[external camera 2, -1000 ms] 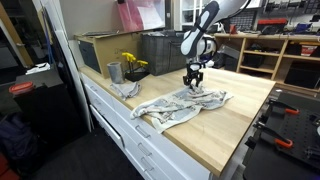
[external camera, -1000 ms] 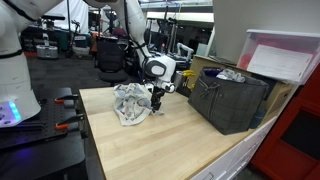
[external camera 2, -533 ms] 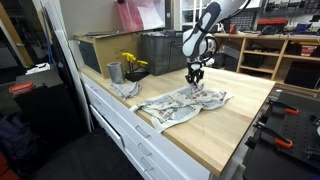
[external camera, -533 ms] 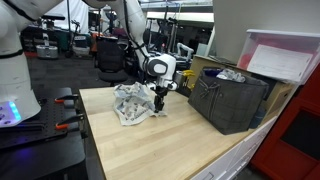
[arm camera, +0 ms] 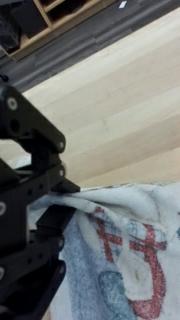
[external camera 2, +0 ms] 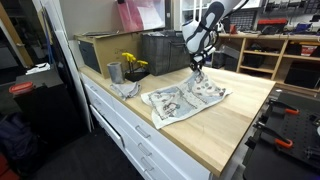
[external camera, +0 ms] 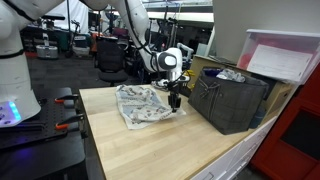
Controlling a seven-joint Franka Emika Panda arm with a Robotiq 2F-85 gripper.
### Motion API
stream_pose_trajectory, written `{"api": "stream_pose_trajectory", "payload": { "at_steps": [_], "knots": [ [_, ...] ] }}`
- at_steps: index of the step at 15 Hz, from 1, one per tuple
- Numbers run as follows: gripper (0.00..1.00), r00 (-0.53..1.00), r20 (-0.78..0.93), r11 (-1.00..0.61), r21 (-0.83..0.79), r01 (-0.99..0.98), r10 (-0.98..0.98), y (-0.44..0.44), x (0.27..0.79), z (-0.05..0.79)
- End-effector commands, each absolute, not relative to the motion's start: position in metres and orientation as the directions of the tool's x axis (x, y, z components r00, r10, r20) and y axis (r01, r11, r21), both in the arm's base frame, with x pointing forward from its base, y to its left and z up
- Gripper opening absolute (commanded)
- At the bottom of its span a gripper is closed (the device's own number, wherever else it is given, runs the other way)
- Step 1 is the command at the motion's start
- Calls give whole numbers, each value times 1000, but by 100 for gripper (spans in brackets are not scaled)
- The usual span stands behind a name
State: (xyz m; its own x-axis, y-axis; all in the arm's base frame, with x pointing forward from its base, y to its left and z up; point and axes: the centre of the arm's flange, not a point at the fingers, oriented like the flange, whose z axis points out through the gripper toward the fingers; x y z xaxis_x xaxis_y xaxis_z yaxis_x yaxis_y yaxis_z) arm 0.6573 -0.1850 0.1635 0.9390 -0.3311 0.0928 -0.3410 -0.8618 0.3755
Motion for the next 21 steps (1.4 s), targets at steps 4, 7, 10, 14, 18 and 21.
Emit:
{"api": "stream_pose_trajectory", "payload": {
  "at_steps": [4, 7, 10, 14, 18, 21],
  "knots": [
    [15, 926, 192, -791, 481, -378, -325, -209, 684, 189],
    [43, 920, 199, -786, 478, -392, -338, -206, 677, 190],
    [66, 899, 183, -779, 449, -437, -399, -201, 661, 187],
    [95, 832, 127, -736, 408, -540, -540, -191, 619, 168],
    [100, 735, 71, -666, 371, -647, -675, -192, 573, 148],
    [100, 637, 28, -597, 319, -736, -770, -198, 541, 139]
  ]
}}
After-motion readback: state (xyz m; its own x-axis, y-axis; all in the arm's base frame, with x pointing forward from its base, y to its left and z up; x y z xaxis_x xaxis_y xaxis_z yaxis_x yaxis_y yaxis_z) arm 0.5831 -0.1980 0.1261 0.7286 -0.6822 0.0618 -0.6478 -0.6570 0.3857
